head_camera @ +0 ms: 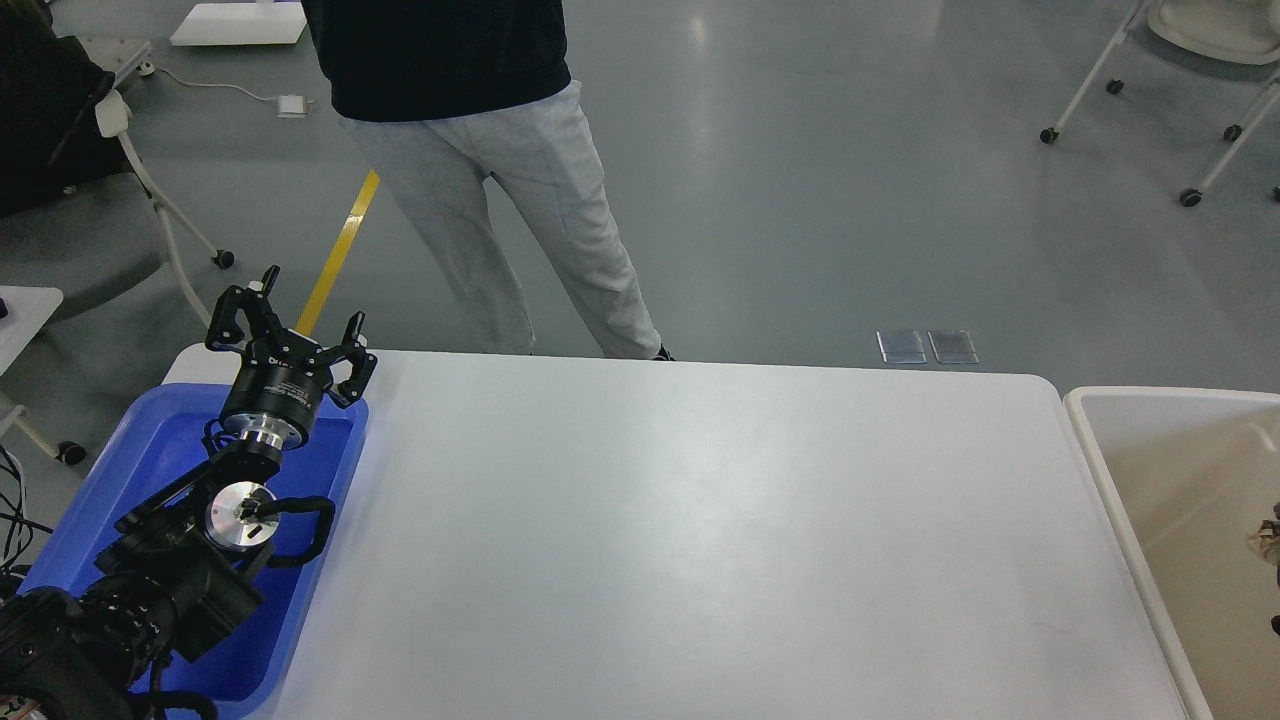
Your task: Tidy desktop
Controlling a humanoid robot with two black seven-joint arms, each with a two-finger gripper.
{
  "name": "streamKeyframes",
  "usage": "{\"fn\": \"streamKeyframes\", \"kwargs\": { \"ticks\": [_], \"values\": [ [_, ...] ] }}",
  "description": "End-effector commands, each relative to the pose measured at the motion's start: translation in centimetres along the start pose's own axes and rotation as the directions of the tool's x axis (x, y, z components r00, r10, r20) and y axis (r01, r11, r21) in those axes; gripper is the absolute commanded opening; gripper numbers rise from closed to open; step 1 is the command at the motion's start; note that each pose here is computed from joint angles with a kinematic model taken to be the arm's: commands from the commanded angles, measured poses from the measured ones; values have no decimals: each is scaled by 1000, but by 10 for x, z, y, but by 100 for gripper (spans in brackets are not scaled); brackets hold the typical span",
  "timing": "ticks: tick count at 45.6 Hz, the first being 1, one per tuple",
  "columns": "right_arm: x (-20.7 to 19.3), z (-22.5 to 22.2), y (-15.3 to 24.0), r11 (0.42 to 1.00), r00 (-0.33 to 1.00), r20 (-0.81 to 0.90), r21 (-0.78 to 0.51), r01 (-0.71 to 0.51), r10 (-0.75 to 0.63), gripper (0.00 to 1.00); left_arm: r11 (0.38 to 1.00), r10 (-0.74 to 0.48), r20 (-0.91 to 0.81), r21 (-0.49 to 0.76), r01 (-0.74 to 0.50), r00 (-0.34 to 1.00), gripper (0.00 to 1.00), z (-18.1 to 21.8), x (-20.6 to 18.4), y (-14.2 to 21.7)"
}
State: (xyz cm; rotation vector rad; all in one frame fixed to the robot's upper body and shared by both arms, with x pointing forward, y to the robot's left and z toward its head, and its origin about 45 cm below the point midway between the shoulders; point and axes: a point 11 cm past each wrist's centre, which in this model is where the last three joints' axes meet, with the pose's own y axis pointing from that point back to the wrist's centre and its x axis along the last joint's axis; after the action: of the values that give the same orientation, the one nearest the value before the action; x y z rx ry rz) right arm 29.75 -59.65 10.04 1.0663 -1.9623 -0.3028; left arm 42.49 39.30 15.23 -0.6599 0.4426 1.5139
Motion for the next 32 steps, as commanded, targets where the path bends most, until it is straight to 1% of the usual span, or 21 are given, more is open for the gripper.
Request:
{"fn": "streamKeyframes", "kwargs": {
  "ticks": [1, 4, 5, 6, 9, 10, 11, 12, 14, 17, 19, 25, 32],
  "values": [
    [0, 4, 0, 1000, 998, 57, -11, -21, 22, 0, 1000, 0, 0, -1, 0, 1000, 100, 0, 0, 0],
    [1, 3, 0, 1000, 998, 60, -10, -27, 28, 0, 1000, 0, 0, -1, 0, 1000, 100, 0, 0, 0],
    [1, 2, 0, 1000, 998, 64, -9, -29, 29, 9, 1000, 0, 0, -1, 0, 1000, 100, 0, 0, 0],
    [3, 2, 0, 999, 997, 64, -8, -32, 32, 20, 1000, 0, 0, -1, 0, 1000, 100, 0, 0, 0],
    [8, -2, -1, 999, 997, 67, -3, -49, 49, 62, 1000, 0, 0, -1, 0, 1000, 100, 0, 0, 0],
    [10, -3, -1, 999, 996, 68, -1, -53, 53, 72, 1000, 0, 0, -1, 0, 1000, 100, 0, 0, 0],
    [12, -3, -1, 998, 996, 69, -2, -59, 59, 78, 1000, -2, 0, 0, 2, 1000, 100, 0, -1, 0],
    [13, -4, -1, 998, 996, 69, -1, -62, 62, 82, 1000, -1, -1, -1, 1, 1000, 100, 0, -1, 0],
    [14, -3, -1, 998, 995, 69, -2, -65, 65, 87, 1000, 0, 0, -1, 0, 1000, 100, 0, 0, 0],
    [15, -4, -1, 998, 995, 69, 0, -70, 70, 91, 1000, -1, -1, -1, 1, 1000, 100, 0, -1, 0],
    [17, -5, -1, 997, 995, 68, 1, -77, 77, 97, 1000, -1, 1, 0, 1, 1000, 100, 0, 0, 0],
    [17, -17, -1, 997, 994, 78, 21, -78, 76, 99, 1000, 0, 0, -1, 0, 1000, 100, 0, 0, 0],
    [15, -17, -1, 998, 996, 57, 21, -67, 66, 100, 1000, -1, -1, -1, 1, 1000, 100, 0, -1, 0]
  ]
}}
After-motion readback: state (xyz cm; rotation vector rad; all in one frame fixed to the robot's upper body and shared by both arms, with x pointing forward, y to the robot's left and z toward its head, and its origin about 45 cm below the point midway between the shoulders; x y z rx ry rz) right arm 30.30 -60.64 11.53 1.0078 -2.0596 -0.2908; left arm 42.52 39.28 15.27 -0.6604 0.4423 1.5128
